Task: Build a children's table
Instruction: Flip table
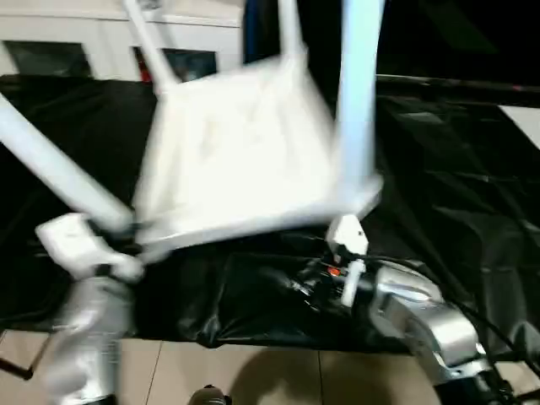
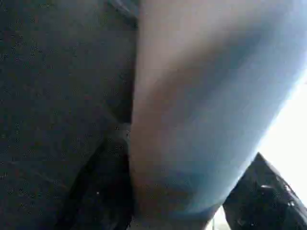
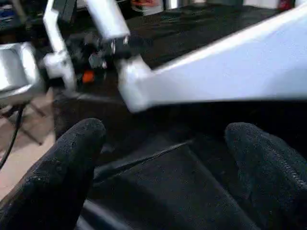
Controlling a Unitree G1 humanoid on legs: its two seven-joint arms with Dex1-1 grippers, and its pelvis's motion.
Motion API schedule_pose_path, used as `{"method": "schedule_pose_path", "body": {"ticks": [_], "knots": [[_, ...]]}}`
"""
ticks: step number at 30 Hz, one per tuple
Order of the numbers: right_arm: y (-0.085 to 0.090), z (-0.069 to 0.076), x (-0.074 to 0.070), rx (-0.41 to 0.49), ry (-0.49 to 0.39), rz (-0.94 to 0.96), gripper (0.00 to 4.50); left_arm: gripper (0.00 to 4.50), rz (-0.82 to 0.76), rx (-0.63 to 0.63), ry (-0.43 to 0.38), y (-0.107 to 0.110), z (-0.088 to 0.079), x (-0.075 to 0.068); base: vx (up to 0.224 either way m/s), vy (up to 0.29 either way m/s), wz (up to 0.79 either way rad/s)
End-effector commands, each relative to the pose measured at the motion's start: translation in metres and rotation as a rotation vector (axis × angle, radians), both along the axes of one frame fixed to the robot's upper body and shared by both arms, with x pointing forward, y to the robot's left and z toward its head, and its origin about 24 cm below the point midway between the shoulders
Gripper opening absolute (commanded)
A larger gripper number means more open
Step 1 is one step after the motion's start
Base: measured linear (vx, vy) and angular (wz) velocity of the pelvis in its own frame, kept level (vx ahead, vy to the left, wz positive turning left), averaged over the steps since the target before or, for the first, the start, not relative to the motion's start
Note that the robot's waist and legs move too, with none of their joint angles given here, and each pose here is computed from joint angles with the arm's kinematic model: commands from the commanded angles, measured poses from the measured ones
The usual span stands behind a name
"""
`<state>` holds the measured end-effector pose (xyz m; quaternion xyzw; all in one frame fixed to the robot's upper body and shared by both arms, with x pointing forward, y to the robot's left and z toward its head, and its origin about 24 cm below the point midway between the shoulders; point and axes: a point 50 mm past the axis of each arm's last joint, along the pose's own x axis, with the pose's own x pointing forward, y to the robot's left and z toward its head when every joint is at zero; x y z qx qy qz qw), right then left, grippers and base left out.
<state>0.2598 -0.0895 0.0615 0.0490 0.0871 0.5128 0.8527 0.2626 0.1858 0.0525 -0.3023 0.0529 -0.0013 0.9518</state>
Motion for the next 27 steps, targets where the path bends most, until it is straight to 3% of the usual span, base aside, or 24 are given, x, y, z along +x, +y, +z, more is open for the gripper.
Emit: {"method": "schedule_pose_path", "body": {"ticks": [1,9,12,19,23,27], "knots": [[-0.004,-0.001,0.003,-0.011,0.009,-0.025,4.50,2.19,-0.111,-0.080,-0.002,-0.022,0.002,0.002,0.000,0.000,0.00],[0.002,0.004,0.011,0.089,0.054,-0.135,4.50,2.12,-0.145,-0.093,0.003,-0.037,0.007,0.001,0.000,0.000,0.00],[-0.004,-0.004,0.026,0.112,0.153,-0.344,4.50,2.12,-0.124,-0.102,0.008,-0.037,0.008,0.002,0.000,0.000,0.00],[-0.005,0.000,0.029,0.187,0.184,-0.375,4.50,2.12,-0.114,-0.093,0.011,-0.037,0.008,0.003,0.000,0.000,0.00],[-0.007,0.004,0.042,0.265,0.230,-0.479,4.50,2.12,-0.103,-0.084,0.009,-0.036,0.009,0.003,0.000,0.000,0.00],[-0.006,0.008,0.045,0.304,0.233,-0.481,4.50,2.12,-0.102,-0.081,0.007,-0.036,0.009,0.003,0.000,0.000,0.00]]}}
